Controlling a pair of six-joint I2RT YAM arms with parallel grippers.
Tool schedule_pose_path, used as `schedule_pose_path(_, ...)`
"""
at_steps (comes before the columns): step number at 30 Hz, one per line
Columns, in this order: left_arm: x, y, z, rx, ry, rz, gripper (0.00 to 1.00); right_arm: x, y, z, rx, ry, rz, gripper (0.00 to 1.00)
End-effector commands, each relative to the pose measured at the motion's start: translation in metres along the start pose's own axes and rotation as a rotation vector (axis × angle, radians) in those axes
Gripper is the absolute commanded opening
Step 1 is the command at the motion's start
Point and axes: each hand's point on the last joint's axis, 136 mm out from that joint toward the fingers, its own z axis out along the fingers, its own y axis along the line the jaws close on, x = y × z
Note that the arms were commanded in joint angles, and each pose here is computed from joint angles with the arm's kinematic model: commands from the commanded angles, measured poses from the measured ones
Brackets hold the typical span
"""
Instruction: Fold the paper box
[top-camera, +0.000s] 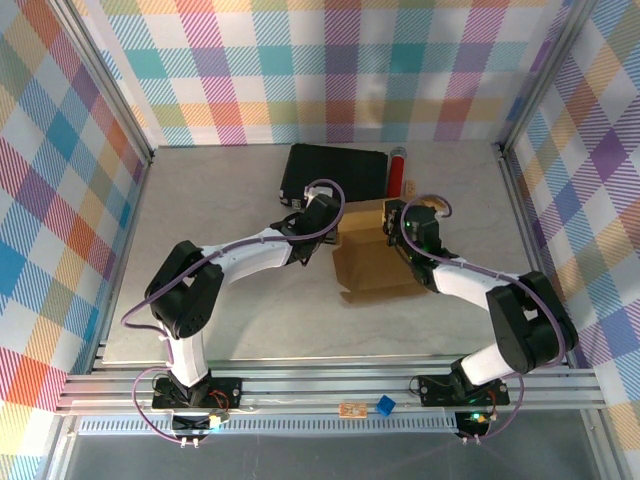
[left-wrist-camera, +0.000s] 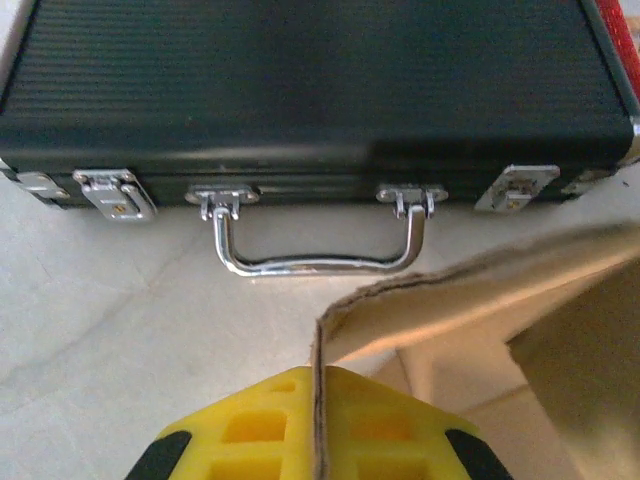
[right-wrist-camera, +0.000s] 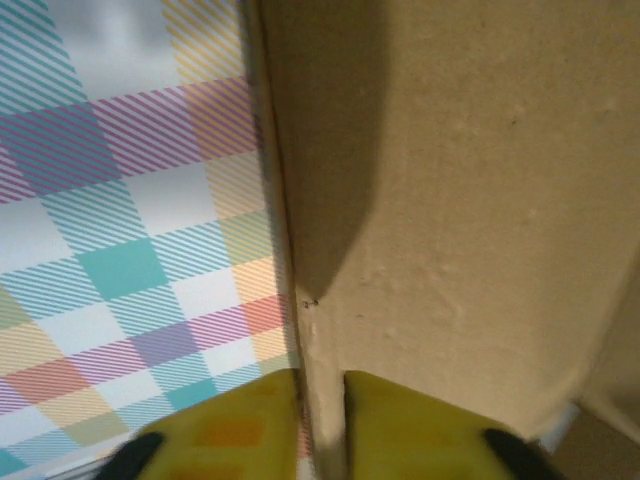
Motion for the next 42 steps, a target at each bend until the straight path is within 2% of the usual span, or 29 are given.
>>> schedule_pose_path(1,-0.02,0.004,0.003,-0.019,-0.068,0.036,0.0,-0.006,0.005,-0.009,0.021,-0.063,0.039,0.28)
schedule_pose_path(4,-0.022,-0.001,0.002,0.022,-0.09,0.119,0.0,-0.017,0.005,-0.016,0.009,-0.108,0.041,0.39)
schedule_pose_path(8,-0.023,-0.006,-0.001,0.061,-0.12,0.229,0.0,-0.023,0.014,-0.015,-0.037,-0.079,0.04,0.49)
schedule_pose_path(14,-0.025,-0.002,0.0,0.063,-0.126,0.252,0.0,-0.016,0.03,-0.011,-0.059,-0.032,0.014,0.58)
schedule_pose_path(23,-0.024,-0.001,0.002,0.055,-0.123,0.237,0.0,-0.019,0.025,0.0,-0.06,-0.03,0.028,0.34)
schedule_pose_path(31,-0.028,-0.003,-0.002,0.082,-0.122,0.198,0.0,-0.022,0.025,0.011,-0.091,-0.021,0.044,0.03)
schedule_pose_path(32,-0.029,-0.005,-0.005,0.099,-0.121,0.182,0.06,-0.022,0.025,0.011,-0.089,-0.021,0.045,0.01)
schedule_pose_path(34,-0.035,-0.009,-0.017,0.173,-0.104,0.105,0.32,-0.022,0.024,0.011,-0.082,-0.024,0.045,0.0)
schedule_pose_path(35,-0.038,-0.01,-0.023,0.206,-0.094,0.057,0.42,-0.022,0.024,0.011,-0.081,-0.026,0.046,0.0)
schedule_pose_path(37,-0.048,-0.014,-0.047,0.309,-0.088,-0.04,0.55,-0.023,0.022,0.011,-0.078,-0.03,0.048,0.0)
schedule_pose_path(39,-0.055,-0.015,-0.074,0.397,-0.1,-0.095,0.6,-0.023,0.022,0.012,-0.076,-0.028,0.048,0.0)
schedule_pose_path(42,-0.057,0.009,-0.099,0.44,-0.099,-0.142,0.58,-0.021,0.021,0.014,-0.073,-0.014,0.045,0.0)
